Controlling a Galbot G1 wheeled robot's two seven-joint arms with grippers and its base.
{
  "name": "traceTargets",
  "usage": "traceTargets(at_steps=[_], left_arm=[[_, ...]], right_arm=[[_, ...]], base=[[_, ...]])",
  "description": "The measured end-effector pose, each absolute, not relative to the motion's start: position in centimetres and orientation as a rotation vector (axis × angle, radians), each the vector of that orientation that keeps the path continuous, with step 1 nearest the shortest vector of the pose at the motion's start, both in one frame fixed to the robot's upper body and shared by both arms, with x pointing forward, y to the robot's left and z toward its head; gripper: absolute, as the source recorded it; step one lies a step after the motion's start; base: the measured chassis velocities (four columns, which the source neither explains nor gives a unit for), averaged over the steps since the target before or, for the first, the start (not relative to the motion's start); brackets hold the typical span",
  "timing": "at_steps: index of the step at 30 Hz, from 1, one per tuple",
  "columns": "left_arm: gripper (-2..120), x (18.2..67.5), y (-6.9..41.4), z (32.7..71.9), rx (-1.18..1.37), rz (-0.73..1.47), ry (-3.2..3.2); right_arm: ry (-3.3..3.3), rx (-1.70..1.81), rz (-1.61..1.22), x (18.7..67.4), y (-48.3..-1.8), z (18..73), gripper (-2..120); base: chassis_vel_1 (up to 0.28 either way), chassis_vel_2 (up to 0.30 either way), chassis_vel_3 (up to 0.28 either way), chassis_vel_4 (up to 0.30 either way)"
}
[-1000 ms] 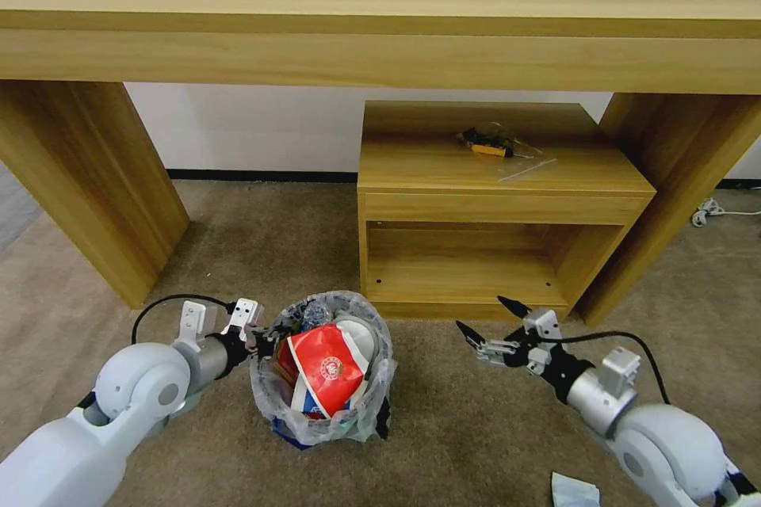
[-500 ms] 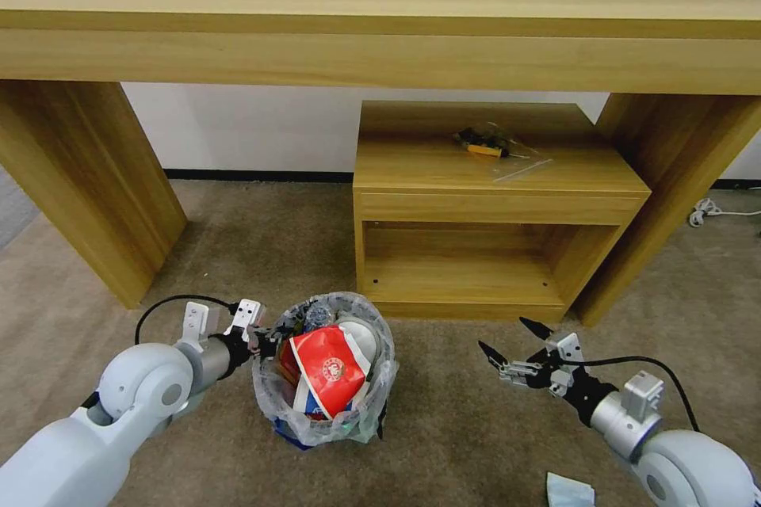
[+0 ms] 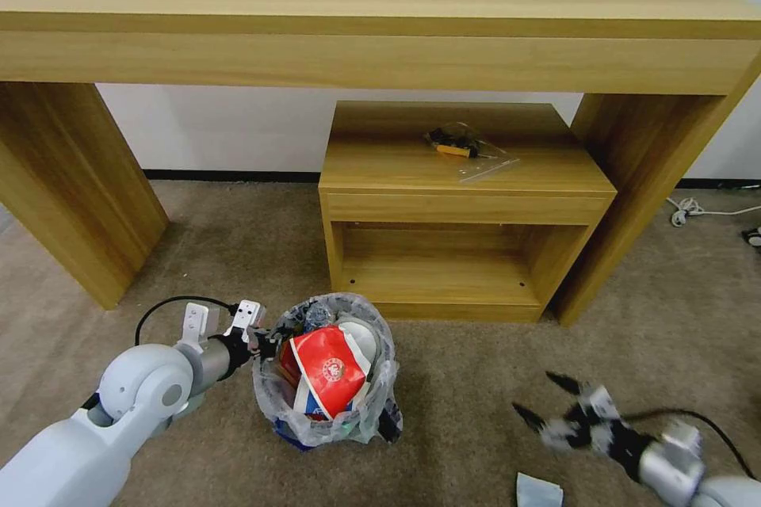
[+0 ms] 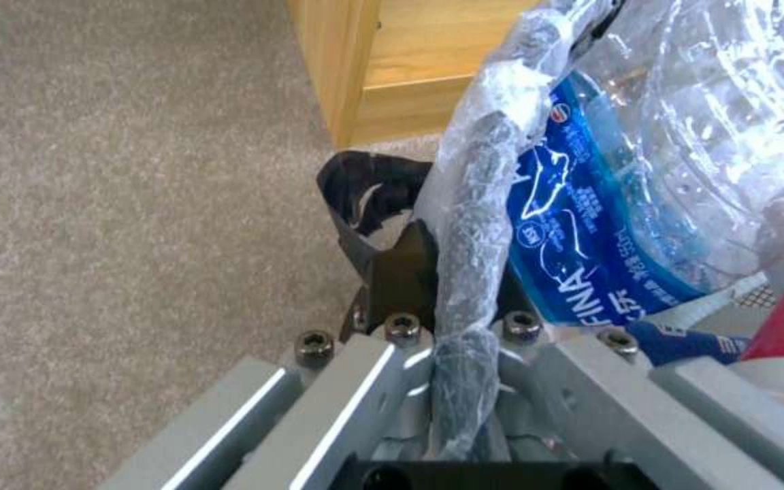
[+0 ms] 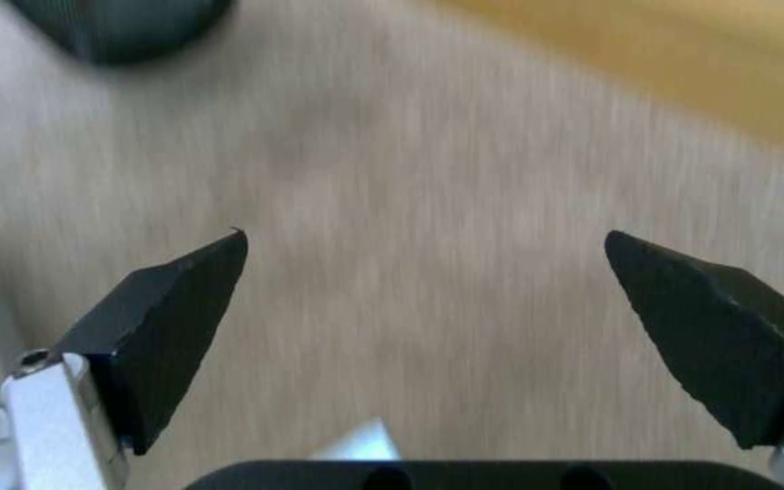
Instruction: Pick up the trash bin and place the garbage on the floor into it.
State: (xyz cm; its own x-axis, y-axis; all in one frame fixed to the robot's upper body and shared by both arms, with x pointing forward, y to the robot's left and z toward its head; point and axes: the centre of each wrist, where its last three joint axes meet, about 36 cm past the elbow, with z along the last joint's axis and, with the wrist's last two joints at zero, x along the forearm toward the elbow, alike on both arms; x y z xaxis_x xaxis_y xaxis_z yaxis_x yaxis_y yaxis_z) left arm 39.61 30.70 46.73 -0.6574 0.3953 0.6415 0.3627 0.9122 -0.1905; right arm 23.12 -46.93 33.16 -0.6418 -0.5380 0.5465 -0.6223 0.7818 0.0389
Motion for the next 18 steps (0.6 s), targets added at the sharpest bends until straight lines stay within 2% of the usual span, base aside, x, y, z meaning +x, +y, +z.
traceTargets(at_steps=[8, 18], left_arm=[[0, 39.4, 30.1, 46.2, -0.546, 0.070, -2.342], [0, 38.9, 30.1, 46.0, -0.539, 0.058, -2.331]], right_arm=[[-2.313, 0.788, 0.250, 18.7, -49.3, 27.1, 100], [-2.304, 0.748, 0.296, 18.6, -47.2, 22.9, 100]], base=[[0.000, 0.000, 0.000, 0.000], [0.000, 0.000, 0.000, 0.000]])
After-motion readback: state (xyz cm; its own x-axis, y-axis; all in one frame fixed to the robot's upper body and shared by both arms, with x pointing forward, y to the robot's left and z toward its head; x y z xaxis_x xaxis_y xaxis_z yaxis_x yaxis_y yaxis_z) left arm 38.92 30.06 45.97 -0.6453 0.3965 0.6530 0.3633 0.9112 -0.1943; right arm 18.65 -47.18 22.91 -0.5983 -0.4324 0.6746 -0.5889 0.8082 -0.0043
